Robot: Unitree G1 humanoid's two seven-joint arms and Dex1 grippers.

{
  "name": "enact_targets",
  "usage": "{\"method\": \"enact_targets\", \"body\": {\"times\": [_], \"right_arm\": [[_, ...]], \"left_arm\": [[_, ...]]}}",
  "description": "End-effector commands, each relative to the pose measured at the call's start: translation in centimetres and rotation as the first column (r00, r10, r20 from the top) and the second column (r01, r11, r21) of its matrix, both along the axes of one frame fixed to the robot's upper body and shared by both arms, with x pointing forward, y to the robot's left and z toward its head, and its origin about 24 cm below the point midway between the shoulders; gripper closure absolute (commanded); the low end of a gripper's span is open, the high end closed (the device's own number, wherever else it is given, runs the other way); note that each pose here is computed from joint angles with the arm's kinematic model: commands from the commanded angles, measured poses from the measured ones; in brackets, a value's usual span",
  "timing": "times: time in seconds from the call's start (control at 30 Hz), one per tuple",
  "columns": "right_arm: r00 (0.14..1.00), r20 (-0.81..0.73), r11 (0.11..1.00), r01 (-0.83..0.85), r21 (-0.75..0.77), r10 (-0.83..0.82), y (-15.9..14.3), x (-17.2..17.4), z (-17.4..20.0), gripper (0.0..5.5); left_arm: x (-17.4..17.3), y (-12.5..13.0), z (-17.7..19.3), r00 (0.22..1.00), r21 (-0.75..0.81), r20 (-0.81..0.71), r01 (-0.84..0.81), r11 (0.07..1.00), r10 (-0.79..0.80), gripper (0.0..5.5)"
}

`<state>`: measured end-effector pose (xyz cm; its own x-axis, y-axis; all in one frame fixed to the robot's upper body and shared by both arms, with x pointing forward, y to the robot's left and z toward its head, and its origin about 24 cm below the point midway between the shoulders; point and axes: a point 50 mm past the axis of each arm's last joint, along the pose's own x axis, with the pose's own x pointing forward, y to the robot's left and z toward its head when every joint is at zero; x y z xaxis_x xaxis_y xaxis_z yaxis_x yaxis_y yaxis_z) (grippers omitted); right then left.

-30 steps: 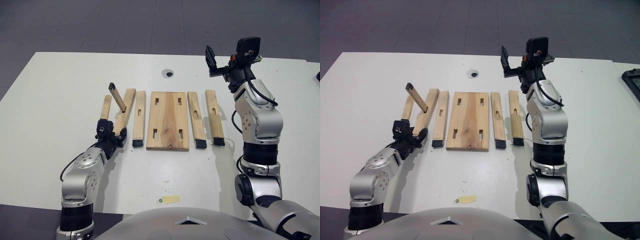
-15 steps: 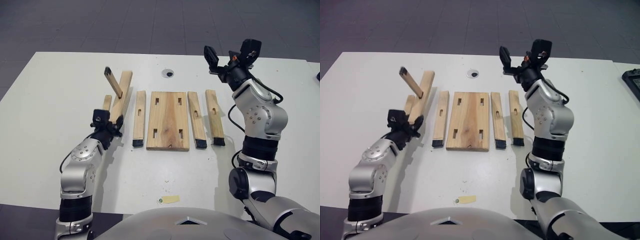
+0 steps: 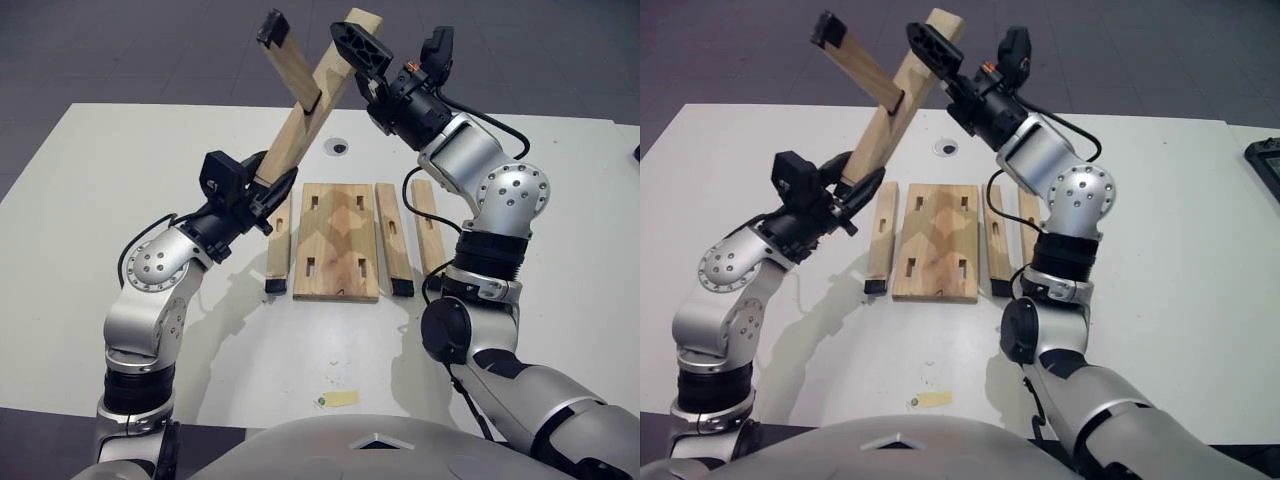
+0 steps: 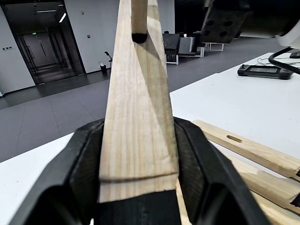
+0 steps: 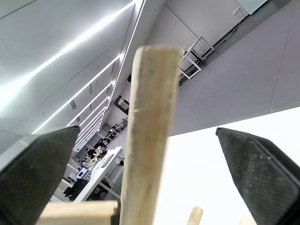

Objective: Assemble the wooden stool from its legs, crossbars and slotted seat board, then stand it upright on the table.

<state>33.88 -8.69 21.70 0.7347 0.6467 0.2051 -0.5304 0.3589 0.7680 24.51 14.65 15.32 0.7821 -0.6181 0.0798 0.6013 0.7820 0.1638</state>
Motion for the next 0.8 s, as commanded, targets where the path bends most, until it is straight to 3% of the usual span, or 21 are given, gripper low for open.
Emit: {"method": "enact_targets", "body": {"times": [0.03, 0.8], "right_arm": [[1.000, 0.003, 1.000, -0.002, 0.016, 0.001, 0.4, 0.7, 1.0, 0.54], [0.997, -0.074, 0.999, 0.038, 0.017, -0.036, -0.9, 0.7, -0.3, 4.24]], "left_arm": [[0.0, -0.4, 0.3, 0.999, 0.016, 0.028, 0.016, 1.000, -0.016, 3.46], [0.4, -0.4, -0.4, 0.999, 0.052, 0.036, -0.003, 0.999, 0.001, 3.46]]}}
